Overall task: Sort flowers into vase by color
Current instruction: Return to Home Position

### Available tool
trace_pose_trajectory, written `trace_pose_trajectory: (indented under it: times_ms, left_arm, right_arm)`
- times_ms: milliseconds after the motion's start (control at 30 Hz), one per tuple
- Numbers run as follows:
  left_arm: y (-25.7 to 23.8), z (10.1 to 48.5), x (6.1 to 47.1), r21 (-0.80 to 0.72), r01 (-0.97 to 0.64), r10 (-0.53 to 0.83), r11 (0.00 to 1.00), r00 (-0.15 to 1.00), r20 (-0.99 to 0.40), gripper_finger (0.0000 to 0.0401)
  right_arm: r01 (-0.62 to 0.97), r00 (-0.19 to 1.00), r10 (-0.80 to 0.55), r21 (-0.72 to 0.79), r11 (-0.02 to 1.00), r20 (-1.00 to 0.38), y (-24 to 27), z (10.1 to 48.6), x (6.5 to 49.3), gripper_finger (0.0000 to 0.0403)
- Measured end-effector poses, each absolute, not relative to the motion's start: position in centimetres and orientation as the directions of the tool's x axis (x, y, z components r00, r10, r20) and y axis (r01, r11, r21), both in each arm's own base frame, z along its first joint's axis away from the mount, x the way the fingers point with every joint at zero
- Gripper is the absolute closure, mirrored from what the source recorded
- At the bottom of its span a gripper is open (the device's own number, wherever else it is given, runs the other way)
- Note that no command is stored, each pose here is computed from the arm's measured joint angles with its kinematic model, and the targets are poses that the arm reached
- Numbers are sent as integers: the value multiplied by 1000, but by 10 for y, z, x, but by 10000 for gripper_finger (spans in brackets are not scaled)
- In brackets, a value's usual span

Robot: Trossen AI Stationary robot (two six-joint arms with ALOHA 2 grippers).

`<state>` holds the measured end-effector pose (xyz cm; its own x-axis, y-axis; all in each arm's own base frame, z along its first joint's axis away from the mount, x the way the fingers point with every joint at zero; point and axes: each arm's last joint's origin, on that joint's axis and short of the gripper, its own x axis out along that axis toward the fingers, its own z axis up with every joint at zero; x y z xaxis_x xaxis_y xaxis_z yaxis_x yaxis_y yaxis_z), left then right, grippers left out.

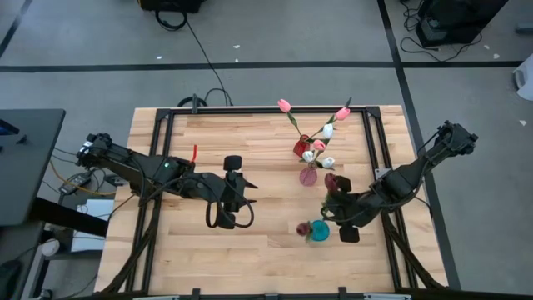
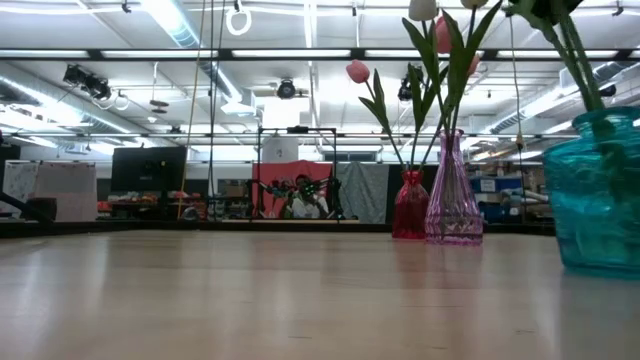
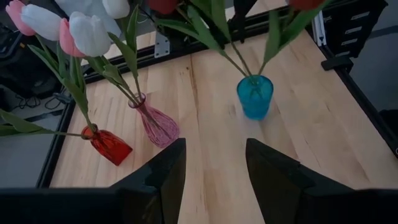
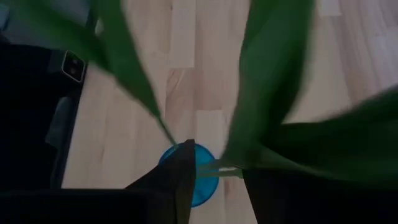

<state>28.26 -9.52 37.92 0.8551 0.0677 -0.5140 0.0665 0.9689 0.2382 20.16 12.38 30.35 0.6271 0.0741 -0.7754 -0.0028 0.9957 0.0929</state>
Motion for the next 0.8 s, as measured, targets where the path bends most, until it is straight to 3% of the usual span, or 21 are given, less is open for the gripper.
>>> trace_pose_trajectory:
  times_ms: [567, 800]
  left_arm:
    - [-94, 379, 283, 234, 34, 93, 972, 855, -511, 230]
    - [-97, 371, 295, 290, -14, 162, 957, 855, -493, 230]
  right_arm:
    - [-83, 654, 79, 33, 996, -753, 140, 306, 187, 266]
    - [-88, 706, 95, 46, 995, -702, 138, 318, 177, 266]
